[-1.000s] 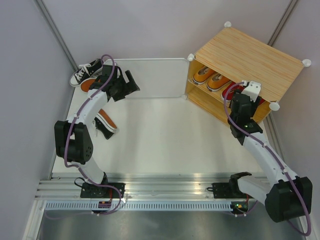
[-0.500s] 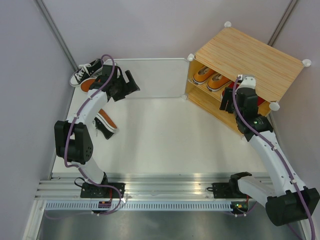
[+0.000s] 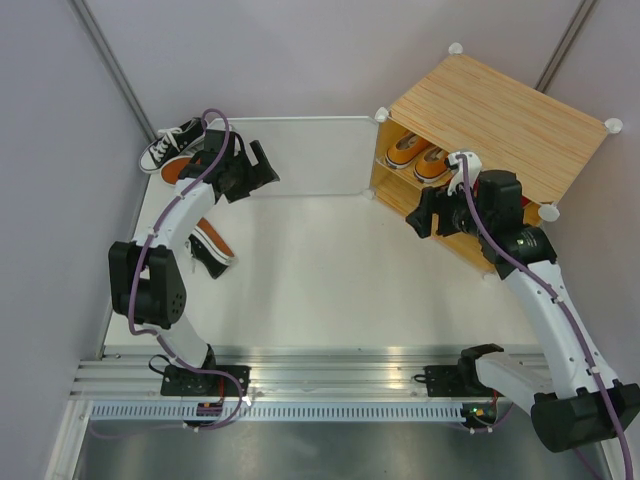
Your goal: Place and organize the shoes in the shoe cabinet
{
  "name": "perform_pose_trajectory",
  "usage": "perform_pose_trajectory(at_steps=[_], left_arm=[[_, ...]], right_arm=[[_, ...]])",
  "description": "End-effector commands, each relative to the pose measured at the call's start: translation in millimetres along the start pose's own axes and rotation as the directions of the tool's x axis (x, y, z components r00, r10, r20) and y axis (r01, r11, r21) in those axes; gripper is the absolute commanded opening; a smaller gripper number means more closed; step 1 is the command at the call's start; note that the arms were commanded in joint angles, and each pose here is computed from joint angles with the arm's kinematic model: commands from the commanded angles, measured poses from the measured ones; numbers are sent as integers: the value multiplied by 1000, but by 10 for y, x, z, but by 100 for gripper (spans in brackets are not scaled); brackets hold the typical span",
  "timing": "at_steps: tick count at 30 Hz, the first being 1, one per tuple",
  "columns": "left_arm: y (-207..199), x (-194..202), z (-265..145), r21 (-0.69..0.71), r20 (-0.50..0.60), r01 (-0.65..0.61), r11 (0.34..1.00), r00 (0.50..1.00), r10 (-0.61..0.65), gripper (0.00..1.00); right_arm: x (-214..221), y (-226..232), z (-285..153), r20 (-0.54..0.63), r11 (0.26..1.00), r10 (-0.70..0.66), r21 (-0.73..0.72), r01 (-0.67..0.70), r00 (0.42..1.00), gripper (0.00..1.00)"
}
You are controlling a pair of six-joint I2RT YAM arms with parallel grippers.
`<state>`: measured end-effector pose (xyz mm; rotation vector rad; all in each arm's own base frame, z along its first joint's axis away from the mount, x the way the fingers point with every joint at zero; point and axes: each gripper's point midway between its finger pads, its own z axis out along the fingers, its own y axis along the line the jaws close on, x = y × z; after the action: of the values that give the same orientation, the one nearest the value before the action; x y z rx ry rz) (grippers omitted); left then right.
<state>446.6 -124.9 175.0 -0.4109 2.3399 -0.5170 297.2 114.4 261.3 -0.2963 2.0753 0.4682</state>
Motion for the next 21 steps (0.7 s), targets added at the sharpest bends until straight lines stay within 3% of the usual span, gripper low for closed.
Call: perform_pose_trajectory(at_steps=[1,7,12,15,17,21], left_arm=[[-20,-182,-165,-8,79,-3,1000,997,3,100],[-21,-306,-6,-10,74,60,998,996,-59,100],[-187,-676,170,43,179,51,998,982,-58,100],[-419,-938,229,126,251,-4,992,968,-28,100],[-639,-1103,216,194,302,-106,975,952,44,100],[-752,-1172,32,201,376,-234,951,915,146,100]], right_arm=[[-98,427,-128,25,968,-60,-241,64,998,82],[-55,525,-88,54,946,-77,-313,90,996,82],[68,558,-23,60,934,-64,-348,81,996,82],[117,569,10,57,930,-53,-360,70,997,82],[116,586,6,73,928,-39,-368,64,997,82],[162,639,14,76,919,-27,-390,54,997,82]])
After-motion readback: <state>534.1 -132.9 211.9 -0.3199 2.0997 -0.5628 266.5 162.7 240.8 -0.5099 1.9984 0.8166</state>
